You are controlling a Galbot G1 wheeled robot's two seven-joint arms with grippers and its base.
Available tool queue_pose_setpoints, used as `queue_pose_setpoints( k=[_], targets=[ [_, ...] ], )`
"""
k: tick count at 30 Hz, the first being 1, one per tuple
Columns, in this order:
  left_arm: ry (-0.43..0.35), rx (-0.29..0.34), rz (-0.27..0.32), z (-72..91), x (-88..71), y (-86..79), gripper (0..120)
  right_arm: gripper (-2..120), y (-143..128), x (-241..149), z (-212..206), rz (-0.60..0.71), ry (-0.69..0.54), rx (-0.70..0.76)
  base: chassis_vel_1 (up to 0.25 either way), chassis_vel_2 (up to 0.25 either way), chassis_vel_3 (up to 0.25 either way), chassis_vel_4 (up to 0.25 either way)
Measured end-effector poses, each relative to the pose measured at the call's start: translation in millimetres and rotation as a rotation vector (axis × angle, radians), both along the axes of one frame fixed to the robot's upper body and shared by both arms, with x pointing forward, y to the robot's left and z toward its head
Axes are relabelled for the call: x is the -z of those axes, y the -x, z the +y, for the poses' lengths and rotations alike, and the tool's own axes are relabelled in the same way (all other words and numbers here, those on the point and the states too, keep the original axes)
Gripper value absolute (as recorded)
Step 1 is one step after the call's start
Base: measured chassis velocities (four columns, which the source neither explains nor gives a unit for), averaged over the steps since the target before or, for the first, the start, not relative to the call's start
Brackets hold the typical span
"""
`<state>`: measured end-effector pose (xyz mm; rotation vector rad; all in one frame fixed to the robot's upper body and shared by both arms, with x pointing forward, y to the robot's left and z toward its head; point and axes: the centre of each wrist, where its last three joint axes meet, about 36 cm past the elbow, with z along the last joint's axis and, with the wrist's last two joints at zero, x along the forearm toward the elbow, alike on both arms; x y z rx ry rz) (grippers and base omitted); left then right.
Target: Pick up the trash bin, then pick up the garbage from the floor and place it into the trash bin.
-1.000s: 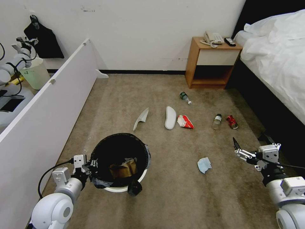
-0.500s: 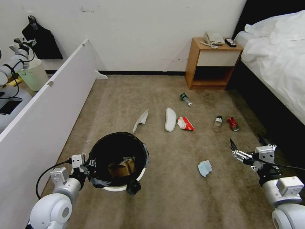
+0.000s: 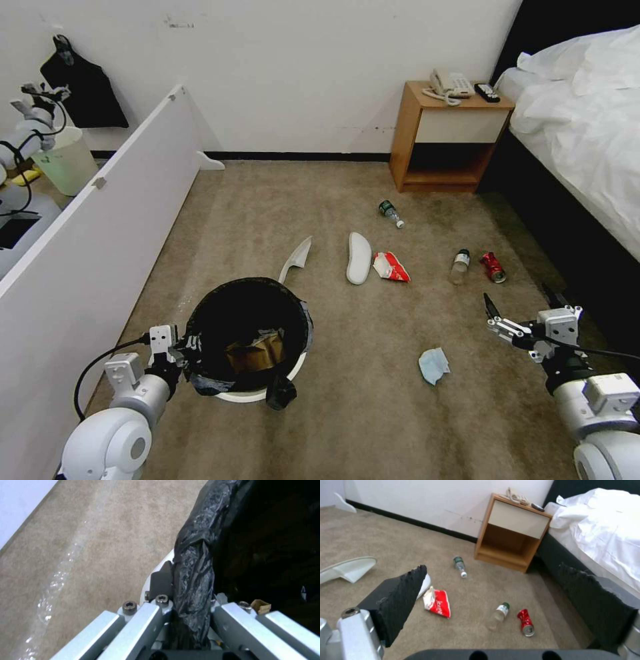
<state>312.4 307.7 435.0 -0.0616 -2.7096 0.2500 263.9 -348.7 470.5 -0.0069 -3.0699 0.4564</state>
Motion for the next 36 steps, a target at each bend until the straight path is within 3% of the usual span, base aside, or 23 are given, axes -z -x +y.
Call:
queue_pose_setpoints(
  k=[36],
  targets=[
    [-0.005, 0.001, -0.014, -2.0, -4.8, 6.3, 1, 100, 5.5, -2.4, 3.7, 0.012, -0.006, -0.023, -0.013, 0.011, 0.009, -0.011]
  ],
)
